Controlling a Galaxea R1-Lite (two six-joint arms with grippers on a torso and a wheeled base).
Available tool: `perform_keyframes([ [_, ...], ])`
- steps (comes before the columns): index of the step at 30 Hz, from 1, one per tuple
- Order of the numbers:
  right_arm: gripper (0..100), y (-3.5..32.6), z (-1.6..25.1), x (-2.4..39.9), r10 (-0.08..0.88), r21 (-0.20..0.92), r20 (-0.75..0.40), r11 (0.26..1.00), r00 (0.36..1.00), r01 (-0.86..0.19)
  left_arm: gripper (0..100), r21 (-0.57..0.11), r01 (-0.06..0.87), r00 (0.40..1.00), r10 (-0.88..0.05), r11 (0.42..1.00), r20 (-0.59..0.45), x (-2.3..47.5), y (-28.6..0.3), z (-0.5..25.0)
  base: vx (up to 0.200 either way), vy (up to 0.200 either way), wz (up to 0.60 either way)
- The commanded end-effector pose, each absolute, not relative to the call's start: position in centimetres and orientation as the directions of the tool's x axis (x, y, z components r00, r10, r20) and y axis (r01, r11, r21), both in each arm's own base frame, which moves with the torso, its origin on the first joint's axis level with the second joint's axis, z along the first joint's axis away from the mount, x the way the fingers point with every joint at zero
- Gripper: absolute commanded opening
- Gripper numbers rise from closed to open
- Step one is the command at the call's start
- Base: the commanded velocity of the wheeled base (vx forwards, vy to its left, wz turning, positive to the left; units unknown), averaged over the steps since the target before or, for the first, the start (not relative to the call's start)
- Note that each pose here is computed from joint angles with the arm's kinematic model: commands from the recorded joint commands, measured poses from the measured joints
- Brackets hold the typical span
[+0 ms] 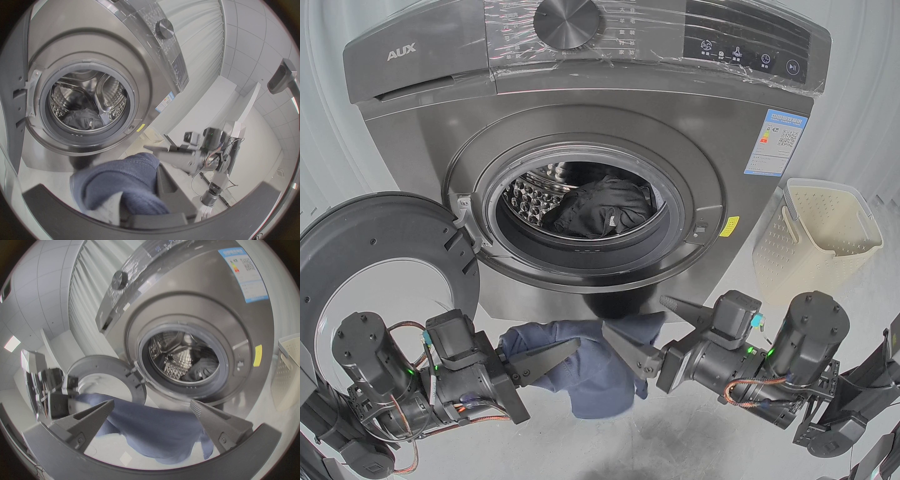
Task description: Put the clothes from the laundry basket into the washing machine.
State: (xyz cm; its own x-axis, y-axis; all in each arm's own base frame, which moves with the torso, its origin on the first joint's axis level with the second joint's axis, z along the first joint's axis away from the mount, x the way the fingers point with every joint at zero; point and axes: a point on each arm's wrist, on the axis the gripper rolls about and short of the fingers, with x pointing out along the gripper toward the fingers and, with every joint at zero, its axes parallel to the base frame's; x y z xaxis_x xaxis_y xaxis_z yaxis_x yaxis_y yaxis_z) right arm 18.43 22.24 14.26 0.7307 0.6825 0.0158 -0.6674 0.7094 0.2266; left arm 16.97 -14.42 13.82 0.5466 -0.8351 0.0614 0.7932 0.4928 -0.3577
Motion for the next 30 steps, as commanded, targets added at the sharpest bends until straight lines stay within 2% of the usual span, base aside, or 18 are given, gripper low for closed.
perform_keyframes([
  [1, 100, 21.9, 12.2, 18.0, 0.682, 0.213, -0.071, 0.723, 0.728, -0.657, 0, -0.337, 0.812, 0.539, -0.833, 0.476, 0.122, 16.4, -14.1, 15.1, 0.0, 0.0, 0.0],
  [8, 100, 21.3, 11.9, 18.2, 0.672, 0.208, -0.087, 0.734, 0.735, -0.646, 0, -0.326, 0.811, 0.552, -0.82, 0.486, 0.152, 17.3, -14.3, 15.8, 0.0, 0.0, 0.0],
  [13, 100, 21.1, 11.5, 18.1, 0.67, 0.206, -0.102, 0.738, 0.736, -0.643, 0, -0.322, 0.803, 0.563, -0.815, 0.501, 0.135, 18.0, -14.7, 15.4, 0.0, 0.0, 0.0],
  [18, 100, 20.9, 11.0, 17.9, 0.668, 0.196, -0.124, 0.742, 0.734, -0.642, 0, -0.334, 0.762, 0.624, -0.767, 0.556, 0.147, 18.4, -14.7, 15.5, 0.0, 0.0, 0.0],
  [20, 100, 21.0, 11.0, 17.9, 0.669, 0.192, -0.124, 0.741, 0.733, -0.644, 0, -0.334, 0.759, 0.628, -0.763, 0.558, 0.153, 18.4, -14.8, 15.7, 0.0, 0.0, 0.0],
  [30, 100, 22.0, 11.6, 17.9, 0.695, 0.181, -0.059, 0.714, 0.717, -0.677, 0, -0.338, 0.741, 0.657, -0.732, 0.581, 0.183, 18.9, -15.1, 16.3, 0.0, 0.0, 0.0],
])
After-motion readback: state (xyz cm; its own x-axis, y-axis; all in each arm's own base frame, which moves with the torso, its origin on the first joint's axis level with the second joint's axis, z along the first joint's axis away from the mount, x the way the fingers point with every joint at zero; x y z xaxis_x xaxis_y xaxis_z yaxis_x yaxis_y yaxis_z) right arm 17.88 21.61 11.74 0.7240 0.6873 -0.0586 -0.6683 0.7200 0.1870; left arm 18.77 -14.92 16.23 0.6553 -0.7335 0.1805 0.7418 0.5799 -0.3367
